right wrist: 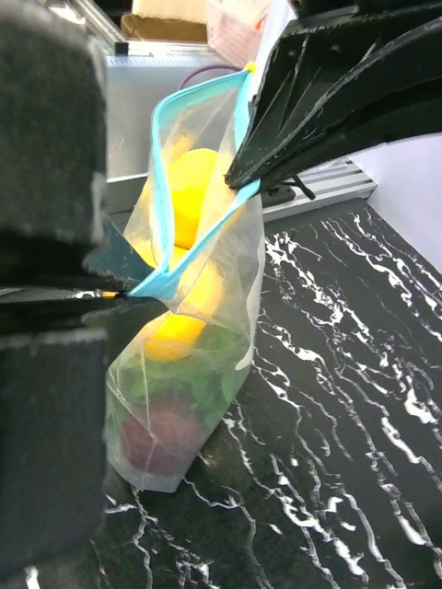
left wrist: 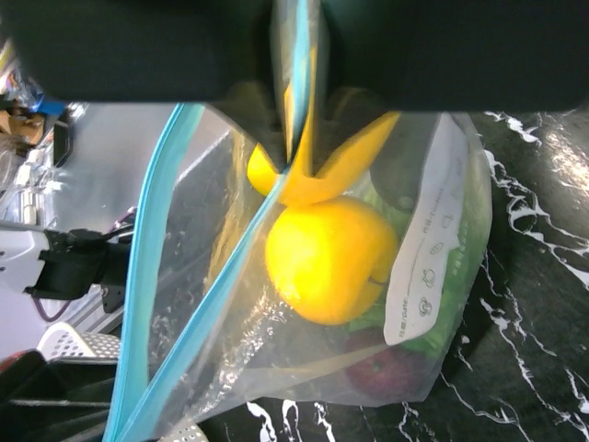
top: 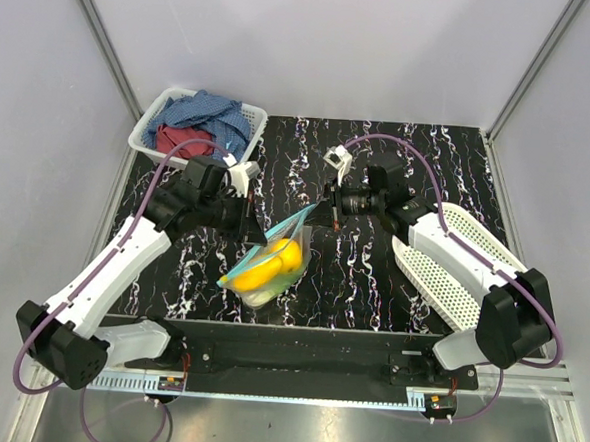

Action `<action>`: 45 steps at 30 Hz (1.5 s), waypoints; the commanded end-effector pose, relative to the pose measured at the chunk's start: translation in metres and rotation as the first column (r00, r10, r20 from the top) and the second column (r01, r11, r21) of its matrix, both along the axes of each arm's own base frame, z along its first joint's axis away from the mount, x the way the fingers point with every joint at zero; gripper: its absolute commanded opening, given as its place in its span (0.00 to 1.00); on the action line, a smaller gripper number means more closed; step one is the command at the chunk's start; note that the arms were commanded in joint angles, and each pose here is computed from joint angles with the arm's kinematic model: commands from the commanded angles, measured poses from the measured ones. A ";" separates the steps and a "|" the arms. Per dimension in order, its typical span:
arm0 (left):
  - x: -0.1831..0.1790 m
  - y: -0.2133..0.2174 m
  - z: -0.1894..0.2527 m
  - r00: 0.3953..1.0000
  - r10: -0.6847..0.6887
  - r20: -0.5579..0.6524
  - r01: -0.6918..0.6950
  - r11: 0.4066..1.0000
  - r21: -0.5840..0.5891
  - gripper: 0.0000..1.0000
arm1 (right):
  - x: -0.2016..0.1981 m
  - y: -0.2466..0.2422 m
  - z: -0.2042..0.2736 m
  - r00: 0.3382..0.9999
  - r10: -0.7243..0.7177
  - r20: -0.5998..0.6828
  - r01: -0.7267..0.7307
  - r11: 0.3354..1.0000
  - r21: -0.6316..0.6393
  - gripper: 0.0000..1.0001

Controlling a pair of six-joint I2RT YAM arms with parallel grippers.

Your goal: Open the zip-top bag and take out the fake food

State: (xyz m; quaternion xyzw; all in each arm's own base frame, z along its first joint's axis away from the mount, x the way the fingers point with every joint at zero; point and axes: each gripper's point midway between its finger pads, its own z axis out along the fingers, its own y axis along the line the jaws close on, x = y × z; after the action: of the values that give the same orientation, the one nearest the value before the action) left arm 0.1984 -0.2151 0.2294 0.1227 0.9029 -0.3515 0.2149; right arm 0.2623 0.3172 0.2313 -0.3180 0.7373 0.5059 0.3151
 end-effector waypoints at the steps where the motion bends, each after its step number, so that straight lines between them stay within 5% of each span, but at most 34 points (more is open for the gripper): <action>1: 0.003 -0.006 0.009 0.999 -0.025 0.039 0.027 0.999 -0.042 0.00 | 0.010 -0.002 0.013 0.994 -0.093 -0.063 0.092 0.996 -0.019 0.20; 7: 0.000 -0.013 0.013 1.000 -0.009 -0.003 0.008 0.995 -0.099 0.00 | 0.016 -0.026 0.000 0.894 -0.366 -0.256 0.319 0.925 -0.209 0.59; 12: -0.002 -0.017 0.019 1.000 0.002 -0.007 -0.003 0.989 -0.145 0.00 | -0.003 -0.059 -0.011 0.743 -0.563 -0.362 0.410 0.811 -0.418 0.70; 18: -0.004 -0.019 0.018 1.000 0.001 -0.016 -0.003 0.987 -0.160 0.00 | -0.019 -0.079 0.039 0.793 -0.559 -0.241 0.447 0.804 -0.392 0.81; 22: -0.003 -0.019 0.021 1.000 0.021 -0.015 -0.023 0.984 -0.178 0.00 | -0.030 -0.067 0.066 0.854 -0.488 -0.179 0.406 0.842 -0.355 0.79; 27: -0.003 -0.020 0.023 0.999 0.029 -0.013 -0.031 0.981 -0.191 0.00 | -0.065 -0.005 0.080 0.970 -0.233 -0.075 0.196 0.923 -0.331 0.75; 33: -0.001 -0.019 0.025 0.998 0.061 -0.021 -0.064 0.978 -0.198 0.00 | -0.063 0.029 0.058 0.991 -0.104 -0.079 0.075 0.948 -0.308 0.56; 45: 0.002 -0.017 0.024 0.994 0.106 -0.022 -0.108 0.973 -0.204 0.00 | -0.073 0.043 0.011 0.990 0.011 -0.142 -0.061 0.935 -0.350 0.52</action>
State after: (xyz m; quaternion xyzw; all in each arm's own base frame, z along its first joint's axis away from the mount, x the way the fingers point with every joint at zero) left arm 0.1948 -0.2312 0.2422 0.0505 0.8802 -0.4218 0.2116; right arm 0.1976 0.3516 0.2493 -0.3162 0.8481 0.3747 0.2011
